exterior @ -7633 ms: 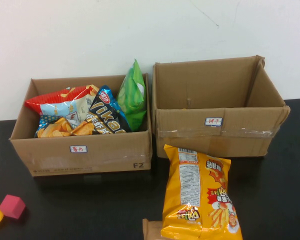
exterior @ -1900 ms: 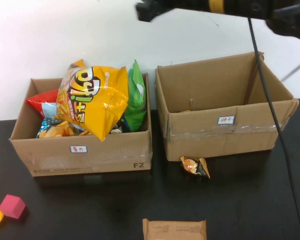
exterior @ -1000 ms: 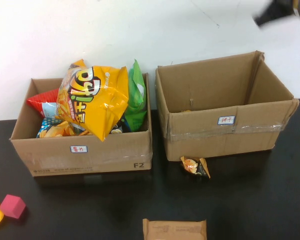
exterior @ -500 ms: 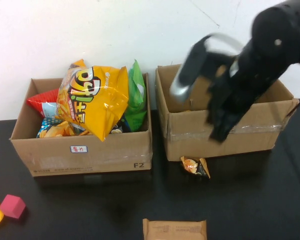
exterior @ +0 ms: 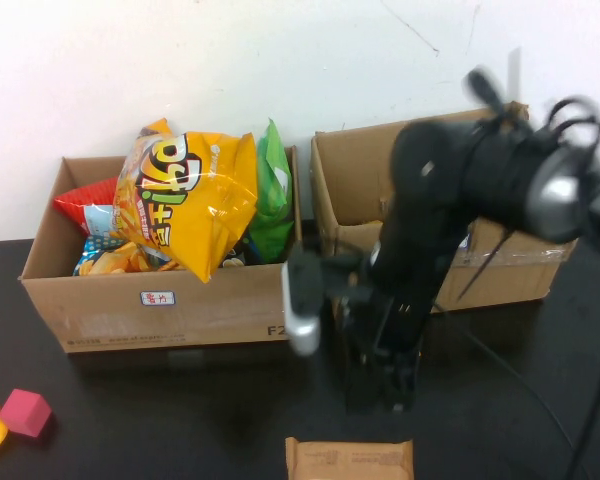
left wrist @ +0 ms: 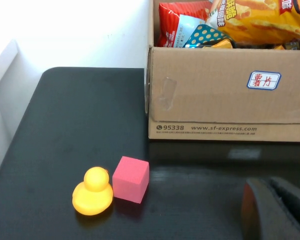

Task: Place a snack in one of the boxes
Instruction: Pick up the biscuit

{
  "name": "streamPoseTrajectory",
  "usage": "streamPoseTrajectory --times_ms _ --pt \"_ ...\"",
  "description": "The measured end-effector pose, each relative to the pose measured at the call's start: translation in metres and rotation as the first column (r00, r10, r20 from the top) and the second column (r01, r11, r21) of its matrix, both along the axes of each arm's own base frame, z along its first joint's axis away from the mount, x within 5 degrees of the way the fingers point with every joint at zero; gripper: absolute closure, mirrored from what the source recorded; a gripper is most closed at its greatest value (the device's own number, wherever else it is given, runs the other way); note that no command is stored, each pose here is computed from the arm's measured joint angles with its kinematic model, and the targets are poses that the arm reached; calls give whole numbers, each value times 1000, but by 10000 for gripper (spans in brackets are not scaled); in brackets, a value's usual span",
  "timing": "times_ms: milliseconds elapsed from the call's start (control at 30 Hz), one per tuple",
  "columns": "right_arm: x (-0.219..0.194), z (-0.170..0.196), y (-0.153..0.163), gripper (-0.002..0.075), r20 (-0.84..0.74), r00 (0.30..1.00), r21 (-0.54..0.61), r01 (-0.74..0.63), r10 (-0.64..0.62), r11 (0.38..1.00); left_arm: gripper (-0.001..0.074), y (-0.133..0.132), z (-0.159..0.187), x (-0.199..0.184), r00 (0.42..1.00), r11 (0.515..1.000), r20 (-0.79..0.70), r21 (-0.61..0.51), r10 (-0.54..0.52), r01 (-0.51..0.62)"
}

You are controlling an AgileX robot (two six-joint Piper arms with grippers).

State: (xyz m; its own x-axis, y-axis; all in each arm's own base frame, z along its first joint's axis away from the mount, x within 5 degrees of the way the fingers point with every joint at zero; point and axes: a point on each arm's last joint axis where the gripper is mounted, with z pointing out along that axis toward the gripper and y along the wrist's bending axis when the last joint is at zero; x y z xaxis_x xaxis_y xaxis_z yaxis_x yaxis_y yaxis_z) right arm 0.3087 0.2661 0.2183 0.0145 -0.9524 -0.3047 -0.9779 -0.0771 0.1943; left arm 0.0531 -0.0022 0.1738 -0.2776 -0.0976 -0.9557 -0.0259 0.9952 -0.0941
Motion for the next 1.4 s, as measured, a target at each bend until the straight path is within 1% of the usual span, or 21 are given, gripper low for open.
streamPoseTrajectory --times_ms 100,167,267,333,400,567,633,767,867,1133,1267,1333,1367,1400 --pt "-2 -23 8 500 -19 1000 -72 -26 24 997 737 0 0 0 1000 1000 0 0 0 0" --pt "-6 -36 15 369 -15 999 -137 -46 44 989 737 0 0 0 1000 1000 0 0 0 0" --pt "-14 -53 24 196 -5 995 -213 -95 96 972 737 0 0 0 1000 1000 0 0 0 0" --pt "-17 -60 31 127 4 994 -218 -104 107 970 737 0 0 0 1000 1000 0 0 0 0" --pt "-20 -68 35 98 19 994 -212 -104 110 972 737 0 0 0 1000 1000 0 0 0 0" --pt "-33 -97 35 82 59 993 -201 -92 106 975 737 0 0 0 1000 1000 0 0 0 0" --pt "-36 -107 34 81 100 991 -181 -71 91 981 737 0 0 0 1000 1000 0 0 0 0" --pt "-31 -116 40 81 200 980 -111 9 14 994 737 0 0 0 1000 1000 0 0 0 0" --pt "-27 -121 42 81 239 971 -92 32 -9 995 737 0 0 0 1000 1000 0 0 0 0" --pt "-26 -147 40 81 218 976 -129 36 -7 991 737 0 0 0 1000 1000 0 0 0 0" --pt "-24 -151 42 81 236 972 -120 38 -9 992 738 0 0 0 1000 1000 0 0 0 0" --pt "-23 -151 43 91 237 971 -119 38 -9 992 738 0 0 0 1000 1000 0 0 0 0" --pt "-23 -152 42 112 235 972 -121 37 -8 992 738 0 0 0 1000 1000 0 0 0 0" --pt "-24 -152 42 151 233 973 -125 35 -5 992 738 0 0 0 1000 1000 0 0 0 0"
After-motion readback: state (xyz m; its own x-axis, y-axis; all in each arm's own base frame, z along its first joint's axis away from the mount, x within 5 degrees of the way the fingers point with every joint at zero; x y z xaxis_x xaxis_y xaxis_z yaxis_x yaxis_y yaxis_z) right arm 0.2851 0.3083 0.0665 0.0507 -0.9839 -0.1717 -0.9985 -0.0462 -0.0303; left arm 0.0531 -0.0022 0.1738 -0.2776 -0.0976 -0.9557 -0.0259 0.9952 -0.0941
